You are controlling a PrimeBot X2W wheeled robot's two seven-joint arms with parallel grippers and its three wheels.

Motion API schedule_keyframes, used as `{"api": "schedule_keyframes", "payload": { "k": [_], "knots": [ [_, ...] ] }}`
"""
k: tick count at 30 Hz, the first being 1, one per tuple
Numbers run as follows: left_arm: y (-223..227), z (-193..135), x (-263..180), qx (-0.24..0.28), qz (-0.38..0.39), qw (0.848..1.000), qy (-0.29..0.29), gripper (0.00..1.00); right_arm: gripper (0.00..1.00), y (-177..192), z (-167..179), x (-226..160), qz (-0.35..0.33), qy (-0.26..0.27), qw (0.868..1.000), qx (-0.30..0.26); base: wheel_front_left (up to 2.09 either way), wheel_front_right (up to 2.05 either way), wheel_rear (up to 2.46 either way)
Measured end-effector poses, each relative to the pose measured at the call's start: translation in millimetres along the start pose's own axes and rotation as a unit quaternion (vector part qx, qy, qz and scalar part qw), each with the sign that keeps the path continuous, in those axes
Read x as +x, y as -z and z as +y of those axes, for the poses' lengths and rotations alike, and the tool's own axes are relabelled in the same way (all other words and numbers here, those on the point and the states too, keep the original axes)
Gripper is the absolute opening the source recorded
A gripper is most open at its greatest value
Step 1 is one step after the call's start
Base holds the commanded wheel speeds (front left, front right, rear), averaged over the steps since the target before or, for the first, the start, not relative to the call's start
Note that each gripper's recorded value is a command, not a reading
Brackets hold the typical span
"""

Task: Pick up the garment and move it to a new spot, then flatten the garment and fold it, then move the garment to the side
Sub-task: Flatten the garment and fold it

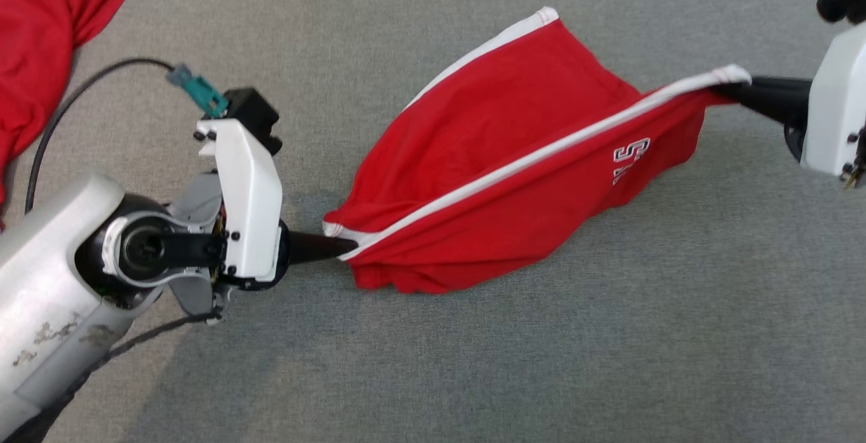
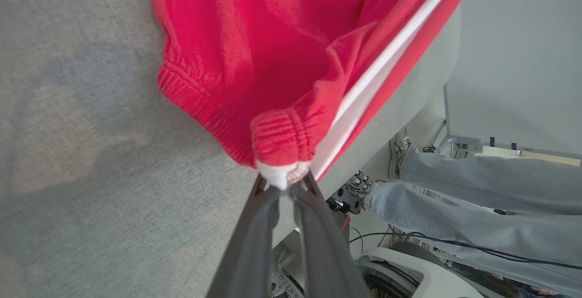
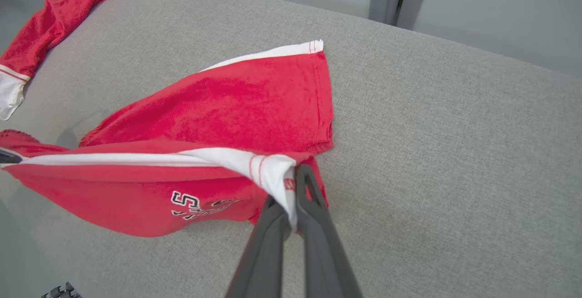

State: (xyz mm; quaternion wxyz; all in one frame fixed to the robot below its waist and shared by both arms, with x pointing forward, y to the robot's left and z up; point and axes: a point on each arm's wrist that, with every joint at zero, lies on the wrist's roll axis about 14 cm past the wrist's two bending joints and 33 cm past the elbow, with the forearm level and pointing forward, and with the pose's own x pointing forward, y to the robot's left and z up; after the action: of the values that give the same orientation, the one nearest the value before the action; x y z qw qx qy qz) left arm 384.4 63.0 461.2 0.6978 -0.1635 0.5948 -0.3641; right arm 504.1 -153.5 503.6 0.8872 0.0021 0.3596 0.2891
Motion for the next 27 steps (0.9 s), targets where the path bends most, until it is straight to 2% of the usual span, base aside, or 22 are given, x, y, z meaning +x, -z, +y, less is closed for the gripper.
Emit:
{"api": "schedule_keyframes", "payload": {
  "k": [6,7,14,26,27],
  "knots": [
    [-31,19,7,-0.029,0.012,0.999,-0.008,0.00,0.00,-27,-16,45,0.008,0.001,1.000,0.002,0.00,0.00,0.00],
    [-36,24,11,-0.041,0.017,0.999,-0.006,0.00,0.00,-30,-19,61,0.018,0.000,1.000,-0.001,0.00,0.00,0.00],
    [-57,51,17,-0.082,-0.001,0.997,-0.017,0.00,0.00,-39,-27,112,0.034,-0.001,0.999,-0.009,0.00,0.00,0.00],
    [-79,79,22,-0.122,-0.023,0.992,-0.027,0.00,0.00,-39,-32,167,0.037,-0.001,0.999,-0.019,0.00,0.00,0.00],
    [-80,80,22,-0.124,-0.028,0.991,-0.029,0.44,0.18,-40,-31,168,0.032,-0.001,0.999,-0.020,0.00,0.00,0.00]
  ]
}}
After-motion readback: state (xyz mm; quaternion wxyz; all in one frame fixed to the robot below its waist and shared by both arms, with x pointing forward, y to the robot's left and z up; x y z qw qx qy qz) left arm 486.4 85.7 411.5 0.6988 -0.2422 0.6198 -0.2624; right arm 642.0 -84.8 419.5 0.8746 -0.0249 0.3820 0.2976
